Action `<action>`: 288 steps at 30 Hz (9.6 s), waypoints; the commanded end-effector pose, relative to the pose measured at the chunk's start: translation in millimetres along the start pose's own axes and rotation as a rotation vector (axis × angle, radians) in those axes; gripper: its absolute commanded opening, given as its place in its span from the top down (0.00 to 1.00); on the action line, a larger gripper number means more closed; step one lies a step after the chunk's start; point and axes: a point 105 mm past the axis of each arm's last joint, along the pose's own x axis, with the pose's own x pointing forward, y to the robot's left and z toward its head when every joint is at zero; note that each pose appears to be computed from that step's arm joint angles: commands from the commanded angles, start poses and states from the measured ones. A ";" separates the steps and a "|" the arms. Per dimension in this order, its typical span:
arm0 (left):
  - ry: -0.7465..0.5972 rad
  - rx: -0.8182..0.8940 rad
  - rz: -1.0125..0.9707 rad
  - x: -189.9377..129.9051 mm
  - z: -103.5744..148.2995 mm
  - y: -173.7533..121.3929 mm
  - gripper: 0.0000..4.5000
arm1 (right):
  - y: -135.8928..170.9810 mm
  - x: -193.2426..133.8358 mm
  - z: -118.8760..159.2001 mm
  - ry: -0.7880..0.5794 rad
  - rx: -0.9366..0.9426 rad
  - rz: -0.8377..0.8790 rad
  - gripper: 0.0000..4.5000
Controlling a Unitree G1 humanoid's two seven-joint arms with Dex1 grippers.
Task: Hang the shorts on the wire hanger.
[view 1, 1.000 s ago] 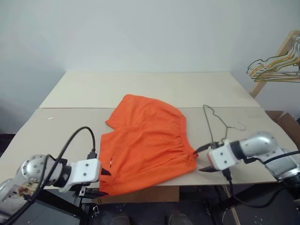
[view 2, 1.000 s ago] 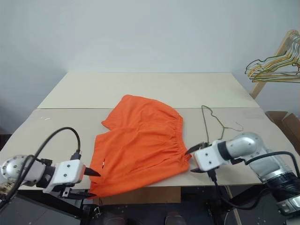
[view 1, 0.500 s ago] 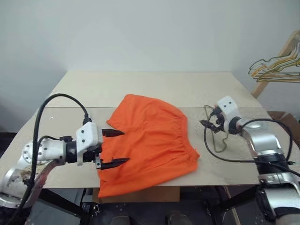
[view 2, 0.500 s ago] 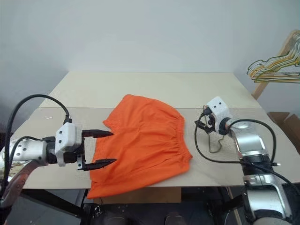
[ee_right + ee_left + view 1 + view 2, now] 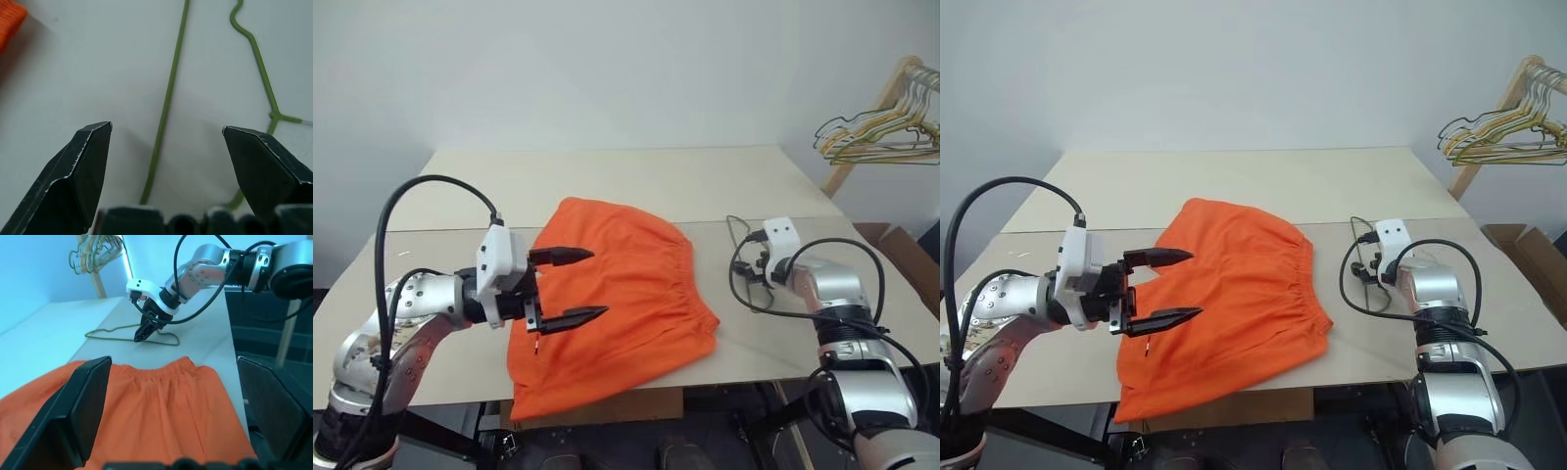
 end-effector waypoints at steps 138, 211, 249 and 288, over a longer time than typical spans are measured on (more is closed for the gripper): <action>-0.905 -0.281 -0.074 -13.5 88.9 50.4 1.00 | 183.8 -185.5 85.0 -0.455 -0.188 1.621 0.75; 0.143 -0.057 -0.085 30.5 -65.9 -0.9 0.00 | 14.5 -135.1 -88.9 0.438 0.568 1.088 1.00; 0.175 -0.051 -0.011 29.1 -74.0 -1.0 0.00 | 43.7 -46.5 -34.1 0.162 0.655 1.012 1.00; 0.253 0.295 -0.239 39.5 40.7 146.3 0.00 | 99.8 -65.8 37.4 -0.422 -0.679 0.802 1.00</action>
